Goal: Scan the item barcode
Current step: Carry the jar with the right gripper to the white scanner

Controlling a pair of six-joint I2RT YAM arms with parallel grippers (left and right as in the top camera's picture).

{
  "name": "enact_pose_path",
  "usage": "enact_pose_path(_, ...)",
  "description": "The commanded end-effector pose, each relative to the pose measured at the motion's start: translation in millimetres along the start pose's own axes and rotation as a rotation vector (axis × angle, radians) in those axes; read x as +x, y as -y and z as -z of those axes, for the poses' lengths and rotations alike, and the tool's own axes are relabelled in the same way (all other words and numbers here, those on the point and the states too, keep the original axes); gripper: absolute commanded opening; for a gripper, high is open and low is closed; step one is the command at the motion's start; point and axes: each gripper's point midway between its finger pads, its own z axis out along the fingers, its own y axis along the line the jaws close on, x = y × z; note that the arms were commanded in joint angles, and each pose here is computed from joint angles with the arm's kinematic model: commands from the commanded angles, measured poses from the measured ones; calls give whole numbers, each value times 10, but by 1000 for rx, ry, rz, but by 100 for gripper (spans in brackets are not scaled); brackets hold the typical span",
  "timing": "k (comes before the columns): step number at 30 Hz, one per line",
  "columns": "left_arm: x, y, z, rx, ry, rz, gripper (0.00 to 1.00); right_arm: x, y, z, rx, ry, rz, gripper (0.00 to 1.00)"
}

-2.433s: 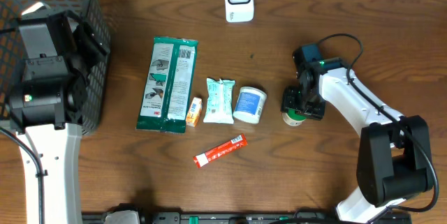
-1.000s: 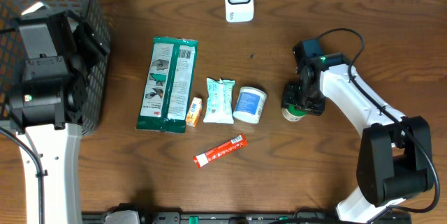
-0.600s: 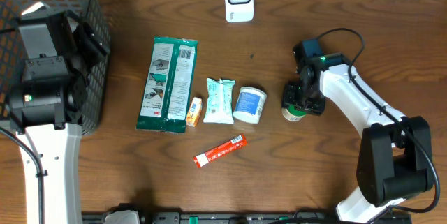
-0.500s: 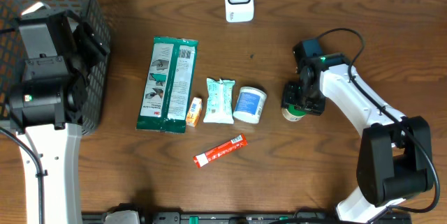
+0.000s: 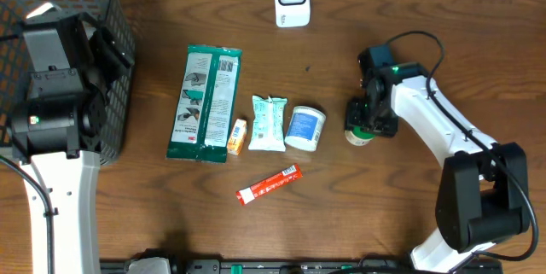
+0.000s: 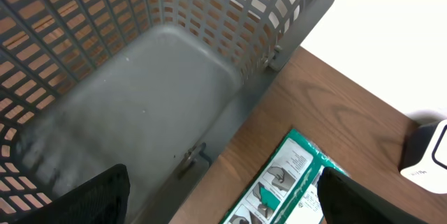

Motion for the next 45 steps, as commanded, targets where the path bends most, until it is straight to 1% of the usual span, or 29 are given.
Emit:
enact_pose_path(1, -20, -20, 1, -10, 6, 1, 84, -306, -160, 473, -47, 135, 62, 44)
enact_pose_path(2, -20, -20, 1, -10, 6, 1, 84, -356, -192, 599, -56, 159, 78, 44)
enact_pose_path(3, -20, -20, 1, -10, 6, 1, 84, -401, -221, 729, -65, 184, 88, 37)
enact_pose_path(4, -20, -20, 1, -10, 6, 1, 84, -438, -246, 847, -74, 208, 99, 26)
enact_pose_path(5, -20, -20, 1, -10, 6, 1, 84, -478, -276, 982, -83, 236, 114, 19)
enact_pose_path(6, -20, -20, 1, -10, 6, 1, 84, -541, -328, 1198, -100, 288, 145, 6)
enact_pose_path(7, -20, -20, 1, -10, 6, 1, 84, -582, -361, 1335, -111, 324, 162, 1)
enact_pose_path(8, -20, -21, 1, -10, 6, 1, 84, -629, -393, 1487, -125, 365, 174, 1)
enact_pose_path(9, -21, -19, 1, -9, 6, 1, 84, -704, -444, 1742, -146, 436, 193, 1)
enact_pose_path(13, -20, -20, 1, -10, 6, 1, 84, -914, -601, 2191, -189, 598, 276, 1)
enact_pose_path(20, -20, -20, 1, -10, 6, 1, 84, -1322, -1166, 2594, -270, 884, 427, 1)
enact_pose_path(24, -21, -19, 1, -9, 6, 1, 84, -1533, -1483, 2661, -295, 1003, 505, 1)
enact_pose_path(29, -20, -20, 1, -10, 6, 1, 84, -1876, -1750, 2508, -326, 1092, 510, 1)
enact_pose_path(34, -20, -20, 1, -10, 6, 1, 84, -2276, -1960, 2169, -346, 1172, 503, 1)
enact_pose_path(36, -20, -20, 1, -10, 6, 1, 84, -2547, -2012, 1955, -325, 1249, 468, 1)
enact_pose_path(38, -21, -19, 1, -9, 6, 1, 84, -2682, -2031, 1834, -315, 1295, 446, 1)
enact_pose_path(41, -20, -20, 1, -10, 6, 1, 84, -2833, -2107, 1615, -332, 1357, 437, 1)
enact_pose_path(45, -20, -20, 1, -10, 6, 1, 84, -2938, -2165, 1304, -345, 1392, 434, 1)
